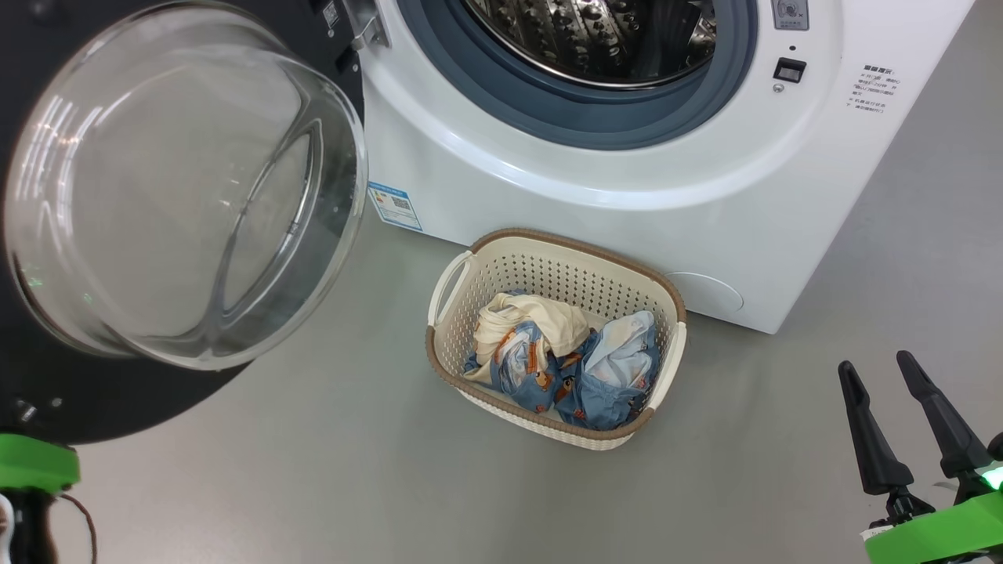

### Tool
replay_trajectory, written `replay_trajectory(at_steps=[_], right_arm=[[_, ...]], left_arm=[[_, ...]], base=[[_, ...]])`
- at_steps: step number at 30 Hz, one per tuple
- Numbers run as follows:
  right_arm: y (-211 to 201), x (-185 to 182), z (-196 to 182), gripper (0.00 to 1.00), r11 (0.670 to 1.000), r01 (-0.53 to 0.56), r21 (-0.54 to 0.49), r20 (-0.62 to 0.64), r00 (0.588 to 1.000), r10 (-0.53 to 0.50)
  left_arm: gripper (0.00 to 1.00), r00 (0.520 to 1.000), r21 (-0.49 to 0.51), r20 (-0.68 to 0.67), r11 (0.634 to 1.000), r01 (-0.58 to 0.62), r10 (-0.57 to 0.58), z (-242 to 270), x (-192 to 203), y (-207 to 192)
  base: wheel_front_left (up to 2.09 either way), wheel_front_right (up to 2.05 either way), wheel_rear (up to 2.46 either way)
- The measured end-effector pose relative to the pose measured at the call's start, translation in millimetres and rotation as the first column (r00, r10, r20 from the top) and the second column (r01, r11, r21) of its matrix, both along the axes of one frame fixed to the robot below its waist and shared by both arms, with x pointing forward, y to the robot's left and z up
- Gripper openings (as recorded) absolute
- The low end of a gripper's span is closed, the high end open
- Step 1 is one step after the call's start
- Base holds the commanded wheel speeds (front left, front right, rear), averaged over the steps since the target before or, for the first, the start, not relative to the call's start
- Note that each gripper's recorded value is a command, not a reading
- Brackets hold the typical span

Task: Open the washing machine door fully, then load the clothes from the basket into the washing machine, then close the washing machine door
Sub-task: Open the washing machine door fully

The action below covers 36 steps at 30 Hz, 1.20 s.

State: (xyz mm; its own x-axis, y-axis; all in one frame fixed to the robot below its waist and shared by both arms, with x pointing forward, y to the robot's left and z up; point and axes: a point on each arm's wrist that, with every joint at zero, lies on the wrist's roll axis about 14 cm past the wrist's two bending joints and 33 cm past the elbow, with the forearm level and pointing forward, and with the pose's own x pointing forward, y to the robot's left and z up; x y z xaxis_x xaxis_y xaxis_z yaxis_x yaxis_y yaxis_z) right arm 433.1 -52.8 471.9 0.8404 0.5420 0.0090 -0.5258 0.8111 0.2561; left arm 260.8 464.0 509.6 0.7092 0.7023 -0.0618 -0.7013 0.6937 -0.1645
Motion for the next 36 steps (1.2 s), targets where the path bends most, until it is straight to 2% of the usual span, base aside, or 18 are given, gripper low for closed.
replay_trajectory(at_steps=[7,23,32,33,34,35,36], right_arm=[[0,-2,1,1.0,1.0,-0.002,0.0,0.0,1.0,0.002],[2,-3,3,1.0,1.0,-0.006,0.0,0.005,1.0,0.006],[-1,-4,7,1.0,1.0,0.003,-0.001,0.015,1.0,-0.003],[-2,-4,8,1.0,1.0,0.005,0.0,0.017,1.0,-0.005],[-2,-4,8,1.0,1.0,0.009,0.002,0.017,1.0,-0.009],[-3,-5,9,1.0,1.0,0.012,0.004,0.018,1.0,-0.012],[-3,-5,9,1.0,1.0,0.016,0.007,0.018,1.0,-0.016]], left_arm=[[0.0,1.0,0.011,-0.018,1.0,-0.015,0.015,1,0,17],[0.0,1.0,0.007,-0.025,1.0,-0.016,0.016,-2,-6,27],[0.0,0.999,0.015,0.04,1.0,0.027,-0.027,8,6,16],[0.24,0.998,0.017,0.054,0.999,0.035,-0.035,9,8,12],[0.39,0.997,0.021,0.059,0.999,0.044,-0.045,9,9,9],[0.48,0.997,0.023,0.06,0.999,0.049,-0.051,8,9,5],[0.84,0.997,0.021,0.058,0.998,0.056,-0.057,5,8,0]], base=[[0.0,0.0,0.0],[0.0,0.0,0.0],[0.0,0.0,0.0],[0.0,0.0,0.0],[0.0,0.0,0.0],[0.0,0.0,0.0],[0.0,0.0,0.0]])
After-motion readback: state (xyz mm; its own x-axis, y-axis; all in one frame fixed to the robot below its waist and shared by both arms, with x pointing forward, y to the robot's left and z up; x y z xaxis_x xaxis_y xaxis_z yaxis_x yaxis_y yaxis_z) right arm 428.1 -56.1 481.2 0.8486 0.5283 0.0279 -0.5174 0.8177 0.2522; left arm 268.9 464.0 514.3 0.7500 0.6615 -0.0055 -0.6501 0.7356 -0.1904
